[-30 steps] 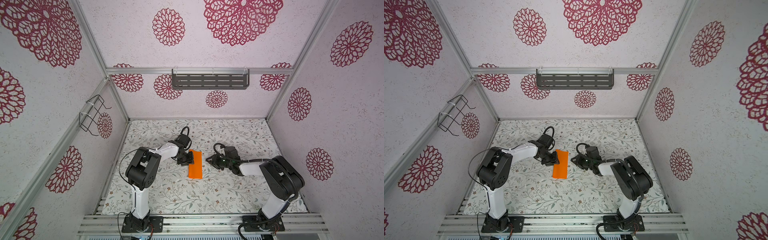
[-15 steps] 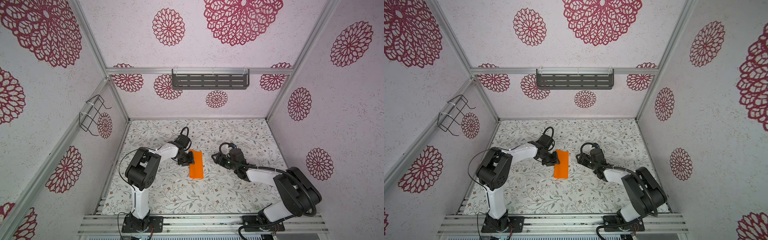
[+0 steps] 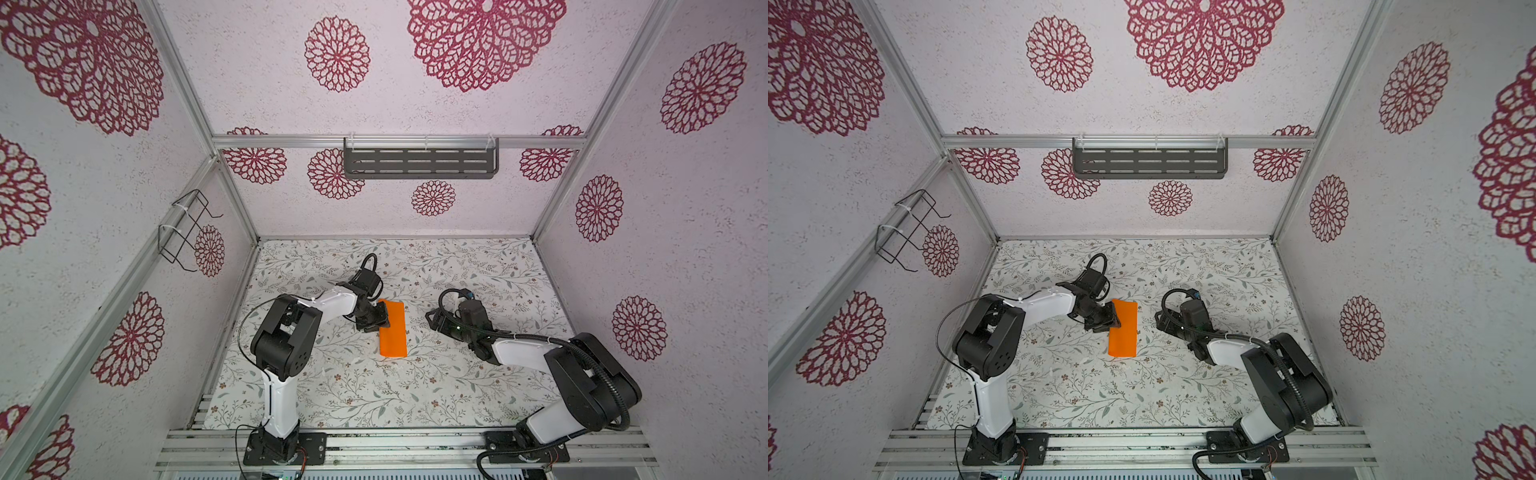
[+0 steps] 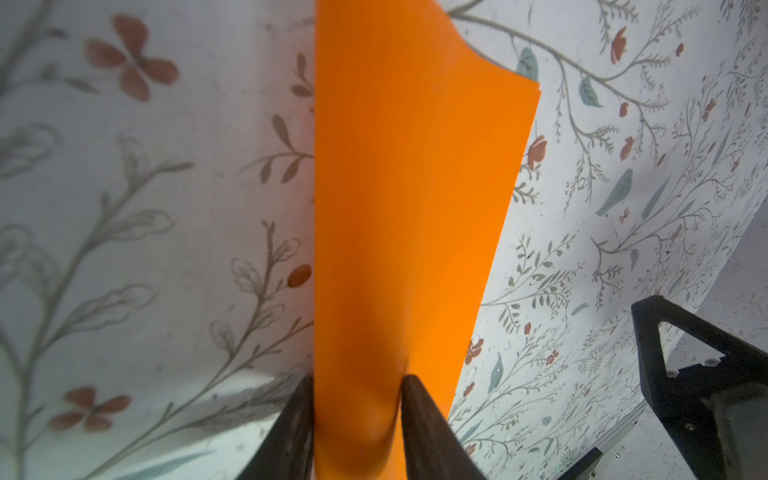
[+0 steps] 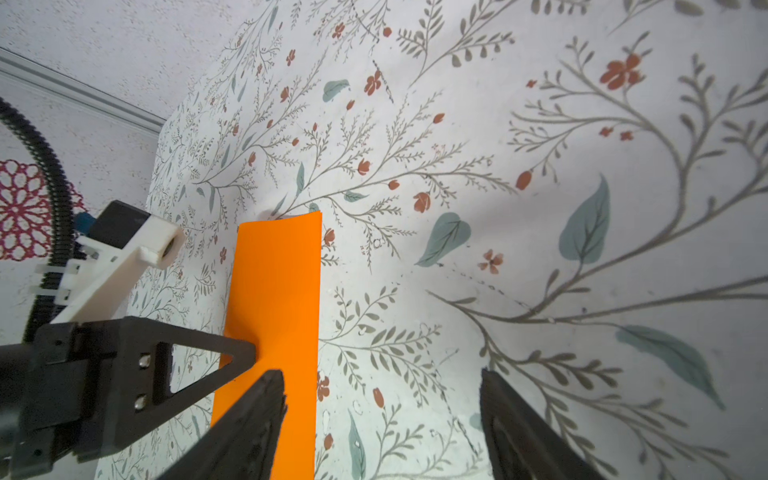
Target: Fold a paper plane with a square sheet of paper (pick it up from the middle)
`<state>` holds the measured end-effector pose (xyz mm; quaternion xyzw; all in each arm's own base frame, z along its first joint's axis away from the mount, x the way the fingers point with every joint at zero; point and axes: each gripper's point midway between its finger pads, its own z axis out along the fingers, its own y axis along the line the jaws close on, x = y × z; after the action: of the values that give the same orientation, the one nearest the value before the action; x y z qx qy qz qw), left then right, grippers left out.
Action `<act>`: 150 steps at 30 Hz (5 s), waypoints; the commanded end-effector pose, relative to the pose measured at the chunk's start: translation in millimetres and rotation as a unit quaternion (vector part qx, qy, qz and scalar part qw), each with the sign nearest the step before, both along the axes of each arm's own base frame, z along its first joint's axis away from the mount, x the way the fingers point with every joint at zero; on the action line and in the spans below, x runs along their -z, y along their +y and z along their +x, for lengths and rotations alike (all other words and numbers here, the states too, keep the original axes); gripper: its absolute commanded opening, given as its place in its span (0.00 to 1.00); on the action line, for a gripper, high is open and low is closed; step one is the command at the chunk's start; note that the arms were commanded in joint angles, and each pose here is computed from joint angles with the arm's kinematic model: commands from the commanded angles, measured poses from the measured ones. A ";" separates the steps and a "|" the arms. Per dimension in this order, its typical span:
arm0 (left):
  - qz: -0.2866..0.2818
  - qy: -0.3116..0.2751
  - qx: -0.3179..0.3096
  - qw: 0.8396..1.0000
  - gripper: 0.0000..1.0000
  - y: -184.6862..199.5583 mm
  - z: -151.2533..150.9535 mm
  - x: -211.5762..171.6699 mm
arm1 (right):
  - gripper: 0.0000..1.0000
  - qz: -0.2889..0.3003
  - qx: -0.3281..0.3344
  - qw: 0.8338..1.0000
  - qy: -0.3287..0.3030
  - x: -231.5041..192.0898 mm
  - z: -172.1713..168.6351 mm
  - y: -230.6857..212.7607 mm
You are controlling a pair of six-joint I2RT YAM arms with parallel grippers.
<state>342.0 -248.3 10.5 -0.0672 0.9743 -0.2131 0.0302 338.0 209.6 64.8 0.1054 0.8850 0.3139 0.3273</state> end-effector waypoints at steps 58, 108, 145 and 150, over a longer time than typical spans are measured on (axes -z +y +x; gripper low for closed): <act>-0.055 -0.046 -0.040 0.997 0.46 -1.5 17.5 -89.7 | 0.18 -0.007 -0.180 0.957 0.227 87.9 -26.1 82.6; -0.015 -0.017 0.019 1.000 0.05 4.8 6.0 -49.1 | 0.16 -0.081 -0.174 0.947 0.258 100.5 -33.7 62.7; -0.004 -0.011 0.014 1.000 0.04 -0.6 -16.1 -41.9 | 0.15 -0.076 -0.161 0.948 0.263 110.3 -39.7 59.6; 0.007 0.013 0.024 1.000 0.03 -8.5 -18.9 -23.3 | 0.15 -0.075 -0.162 0.948 0.265 111.4 -40.9 59.3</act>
<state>321.0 -244.6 39.5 -0.0497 0.9785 -0.1993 0.0191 334.9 316.6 21.1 -0.0340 0.9216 0.3705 0.1103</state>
